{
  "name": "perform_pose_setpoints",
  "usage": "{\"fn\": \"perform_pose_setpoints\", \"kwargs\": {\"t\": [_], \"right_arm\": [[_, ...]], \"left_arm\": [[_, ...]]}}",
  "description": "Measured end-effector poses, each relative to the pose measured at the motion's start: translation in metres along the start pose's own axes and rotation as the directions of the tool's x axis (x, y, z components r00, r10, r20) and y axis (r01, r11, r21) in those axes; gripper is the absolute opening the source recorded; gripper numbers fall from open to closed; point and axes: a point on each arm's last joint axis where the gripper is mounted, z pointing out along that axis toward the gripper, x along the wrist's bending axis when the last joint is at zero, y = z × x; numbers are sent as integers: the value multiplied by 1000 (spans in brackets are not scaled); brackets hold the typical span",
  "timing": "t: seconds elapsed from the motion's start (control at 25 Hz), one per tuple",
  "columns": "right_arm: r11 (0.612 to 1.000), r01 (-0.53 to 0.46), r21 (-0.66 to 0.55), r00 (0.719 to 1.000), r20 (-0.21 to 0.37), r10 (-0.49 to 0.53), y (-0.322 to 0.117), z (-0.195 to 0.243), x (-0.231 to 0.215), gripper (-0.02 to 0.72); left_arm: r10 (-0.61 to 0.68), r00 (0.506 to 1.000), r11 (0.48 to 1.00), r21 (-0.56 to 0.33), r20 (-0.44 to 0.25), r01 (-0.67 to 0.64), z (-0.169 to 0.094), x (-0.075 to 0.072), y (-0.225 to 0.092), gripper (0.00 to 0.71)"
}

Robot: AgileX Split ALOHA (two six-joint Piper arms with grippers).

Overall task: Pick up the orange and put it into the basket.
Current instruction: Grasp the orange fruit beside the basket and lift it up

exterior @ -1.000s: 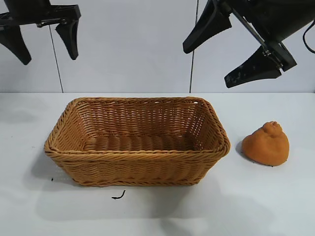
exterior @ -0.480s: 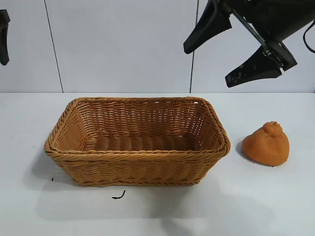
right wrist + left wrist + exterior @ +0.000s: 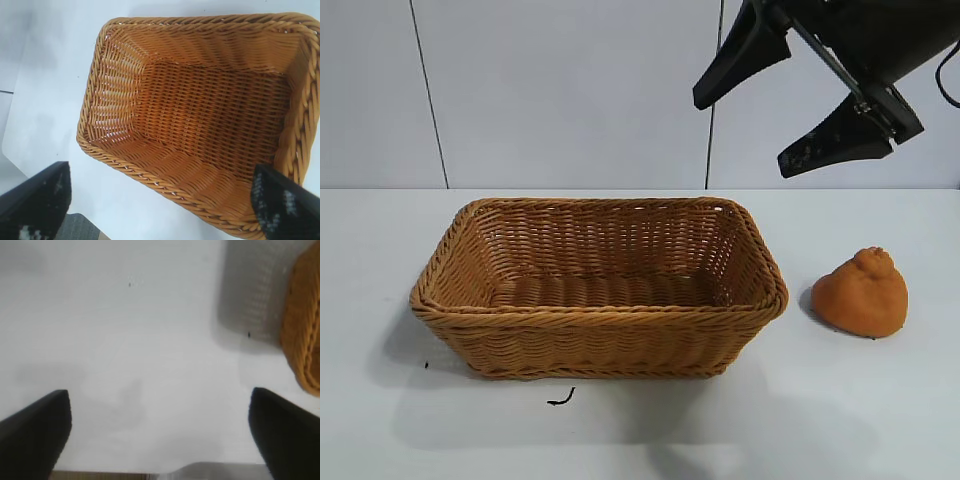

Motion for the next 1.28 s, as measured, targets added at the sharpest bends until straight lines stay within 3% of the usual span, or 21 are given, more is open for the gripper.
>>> {"fn": "perform_pose_setpoints", "kwargs": {"t": [0.2,0.44,0.64,0.92,1.08,1.28], "right_arm": [[1000,0,0,1000,0,0,0,0,0,696],[1000,0,0,1000,0,0,0,0,0,696],[1000,0,-1,1000,0,0,0,0,0,696],[1000,8,0,1000,10,-8,0,0,-1,696],[1000,24,2,999,21,-24,1,-1,-1,696],[995,103,5,989,107,-103,14,-12,1,696]], "left_arm": [[2,1000,993,-119,5,-2,9,4,-58,692],[8,1000,955,-297,17,-3,11,6,-103,692],[20,999,886,-464,44,2,-6,5,-126,692],[45,998,735,-678,51,1,-23,6,-163,692],[55,997,666,-746,52,3,-27,7,-178,692],[56,997,655,-756,52,3,-28,7,-180,692]]}}
